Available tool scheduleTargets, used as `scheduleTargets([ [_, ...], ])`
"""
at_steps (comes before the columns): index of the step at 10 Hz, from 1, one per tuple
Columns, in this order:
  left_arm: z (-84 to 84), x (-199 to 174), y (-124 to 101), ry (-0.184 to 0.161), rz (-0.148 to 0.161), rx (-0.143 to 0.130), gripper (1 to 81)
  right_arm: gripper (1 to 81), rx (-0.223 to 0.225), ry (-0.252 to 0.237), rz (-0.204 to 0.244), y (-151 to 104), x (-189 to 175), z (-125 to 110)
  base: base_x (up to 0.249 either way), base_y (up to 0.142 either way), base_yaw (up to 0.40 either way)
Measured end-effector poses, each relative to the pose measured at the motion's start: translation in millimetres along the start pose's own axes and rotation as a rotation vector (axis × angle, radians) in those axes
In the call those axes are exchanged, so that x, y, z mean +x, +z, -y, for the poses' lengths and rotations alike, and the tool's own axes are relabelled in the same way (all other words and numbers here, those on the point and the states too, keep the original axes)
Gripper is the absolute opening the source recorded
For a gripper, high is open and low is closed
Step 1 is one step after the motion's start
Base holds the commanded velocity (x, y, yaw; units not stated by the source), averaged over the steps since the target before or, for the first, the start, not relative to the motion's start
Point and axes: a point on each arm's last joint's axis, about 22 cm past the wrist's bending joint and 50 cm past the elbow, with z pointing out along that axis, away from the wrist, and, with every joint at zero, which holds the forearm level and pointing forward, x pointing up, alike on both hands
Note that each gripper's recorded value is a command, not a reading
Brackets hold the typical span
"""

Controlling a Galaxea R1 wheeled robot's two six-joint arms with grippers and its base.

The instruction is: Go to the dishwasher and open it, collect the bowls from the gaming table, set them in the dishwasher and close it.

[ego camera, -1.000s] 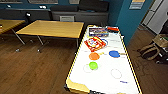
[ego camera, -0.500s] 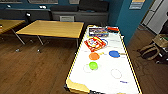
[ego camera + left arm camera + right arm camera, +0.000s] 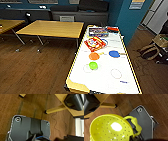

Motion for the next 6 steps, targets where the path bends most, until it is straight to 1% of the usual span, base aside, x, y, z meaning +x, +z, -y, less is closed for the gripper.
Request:
scheduleTargets([
  [1,-10.4,30.0,-5.1,-0.024,-0.034,-0.020,81.1,1.0,0.020,-0.002,0.004,9.4,-8.2,5.6,0.000,0.000,0.000],
  [2,-12.4,56.8,-15.9,-0.065,-0.065,-0.021,81.1,1.0,0.025,-0.004,0.011,13.7,-15.6,5.7,0.000,0.000,0.000],
  [3,-12.5,76.7,-24.4,-0.109,-0.088,-0.020,81.1,1.0,0.026,-0.005,0.014,16.8,-18.6,5.4,0.000,0.000,0.000],
  [4,-17.9,92.6,-26.6,-0.136,-0.103,-0.031,81.1,1.0,0.033,-0.004,0.013,21.6,-20.4,7.5,0.000,0.000,0.000],
  [5,-27.7,115.5,-28.4,-0.139,-0.128,-0.050,81.1,1.0,0.040,-0.003,0.016,26.6,-23.6,10.1,0.000,0.000,0.000],
  [6,-33.6,140.0,-34.0,-0.125,-0.159,-0.060,81.1,1.0,0.044,-0.004,0.017,28.8,-24.9,11.3,0.000,0.000,0.000],
])
